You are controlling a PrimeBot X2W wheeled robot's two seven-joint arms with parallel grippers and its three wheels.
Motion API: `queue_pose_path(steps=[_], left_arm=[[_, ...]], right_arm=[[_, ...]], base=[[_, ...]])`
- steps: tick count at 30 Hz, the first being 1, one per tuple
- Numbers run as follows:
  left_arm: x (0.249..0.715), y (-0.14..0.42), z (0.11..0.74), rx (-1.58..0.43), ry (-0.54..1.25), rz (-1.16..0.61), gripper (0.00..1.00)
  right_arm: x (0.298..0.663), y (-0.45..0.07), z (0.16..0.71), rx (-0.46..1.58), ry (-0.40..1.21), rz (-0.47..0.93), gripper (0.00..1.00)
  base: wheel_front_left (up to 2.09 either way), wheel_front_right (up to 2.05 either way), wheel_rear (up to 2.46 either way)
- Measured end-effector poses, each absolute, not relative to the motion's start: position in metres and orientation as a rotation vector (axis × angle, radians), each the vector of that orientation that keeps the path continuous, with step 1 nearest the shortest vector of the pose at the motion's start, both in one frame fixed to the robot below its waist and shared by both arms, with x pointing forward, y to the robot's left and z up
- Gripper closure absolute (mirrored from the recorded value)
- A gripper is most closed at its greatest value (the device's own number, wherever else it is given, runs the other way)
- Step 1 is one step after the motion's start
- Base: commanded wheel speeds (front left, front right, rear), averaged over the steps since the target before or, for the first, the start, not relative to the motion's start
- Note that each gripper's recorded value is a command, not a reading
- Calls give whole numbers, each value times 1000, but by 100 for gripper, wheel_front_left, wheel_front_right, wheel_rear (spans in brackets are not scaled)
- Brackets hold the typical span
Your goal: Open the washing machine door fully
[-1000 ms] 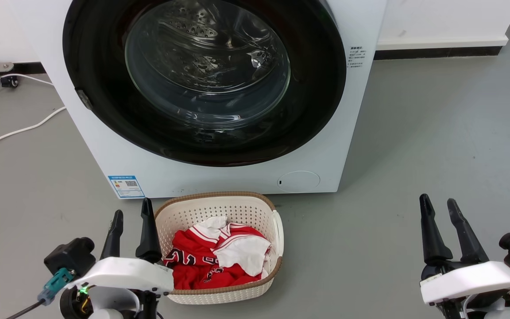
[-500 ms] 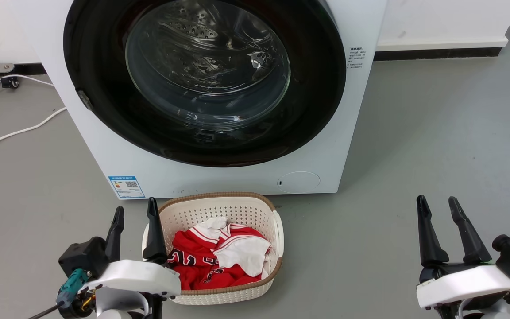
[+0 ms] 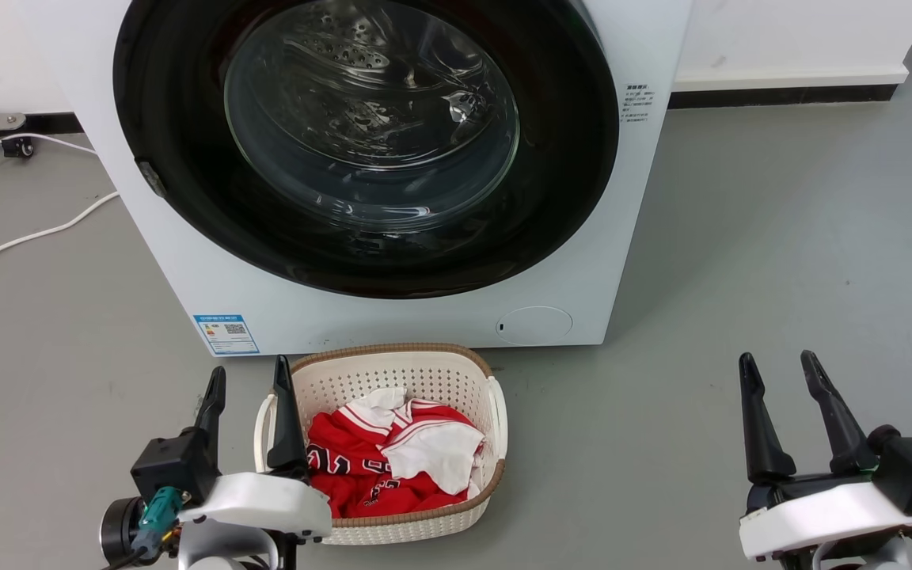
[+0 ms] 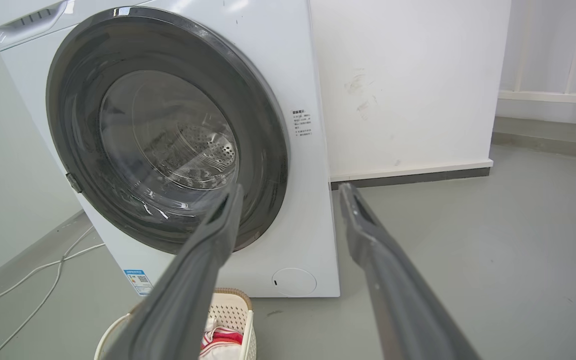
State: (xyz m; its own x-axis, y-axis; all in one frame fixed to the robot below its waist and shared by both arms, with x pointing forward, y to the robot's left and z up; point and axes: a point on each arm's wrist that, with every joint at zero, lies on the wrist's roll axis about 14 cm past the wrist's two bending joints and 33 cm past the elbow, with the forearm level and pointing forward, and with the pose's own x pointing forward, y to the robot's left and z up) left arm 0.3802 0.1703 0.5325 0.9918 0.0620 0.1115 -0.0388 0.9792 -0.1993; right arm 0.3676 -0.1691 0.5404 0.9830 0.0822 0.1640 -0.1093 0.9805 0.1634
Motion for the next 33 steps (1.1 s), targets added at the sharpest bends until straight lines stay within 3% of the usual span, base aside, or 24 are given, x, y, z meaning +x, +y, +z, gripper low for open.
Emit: queue_pose_path(steps=[33], left_arm=[[373,165,525,2,-137,27,0]], right_arm=[[362,-163,539,41,-185,119,0]], base=[[0,0,0]])
